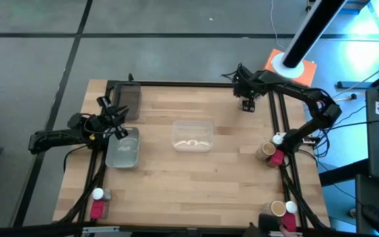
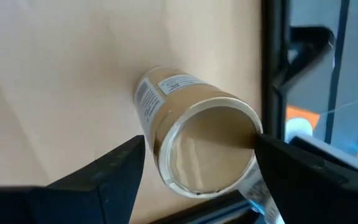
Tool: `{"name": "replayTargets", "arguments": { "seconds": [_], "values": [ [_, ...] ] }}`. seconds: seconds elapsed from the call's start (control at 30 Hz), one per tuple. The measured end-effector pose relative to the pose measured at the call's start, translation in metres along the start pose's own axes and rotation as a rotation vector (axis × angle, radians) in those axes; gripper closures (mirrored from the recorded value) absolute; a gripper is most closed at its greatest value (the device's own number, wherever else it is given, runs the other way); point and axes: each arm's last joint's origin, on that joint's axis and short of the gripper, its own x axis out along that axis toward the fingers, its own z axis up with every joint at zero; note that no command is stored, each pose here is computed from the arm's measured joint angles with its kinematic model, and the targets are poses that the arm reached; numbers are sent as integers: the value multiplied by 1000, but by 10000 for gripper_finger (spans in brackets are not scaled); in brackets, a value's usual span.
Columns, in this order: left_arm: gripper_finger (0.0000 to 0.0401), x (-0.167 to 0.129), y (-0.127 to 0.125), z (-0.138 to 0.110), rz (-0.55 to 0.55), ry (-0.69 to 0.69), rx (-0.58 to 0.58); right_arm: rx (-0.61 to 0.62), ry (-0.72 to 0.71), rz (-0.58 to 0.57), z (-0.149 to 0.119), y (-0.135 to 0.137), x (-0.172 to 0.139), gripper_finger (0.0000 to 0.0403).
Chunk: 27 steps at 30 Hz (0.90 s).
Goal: Sort spices by type
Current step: Put the top right brown seasoning bottle into the transparent bin
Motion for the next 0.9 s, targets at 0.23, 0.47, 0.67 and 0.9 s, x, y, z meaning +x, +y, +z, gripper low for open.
{"name": "replayTargets", "arguments": {
  "seconds": [0.23,0.47,0.67,0.9],
  "values": [
    [361,0,0,0,0,0,0,50,11,-31,4,0,-11,102],
    [361,0,0,0,0,0,0,123,-14,-36,7,-2,-11,101],
    [361,0,0,0,0,0,-1,185,-38,-45,8,-4,-11,101],
    [361,0,0,0,0,1,-1,273,-35,24,-1,-13,-7,101]
  ]
}}
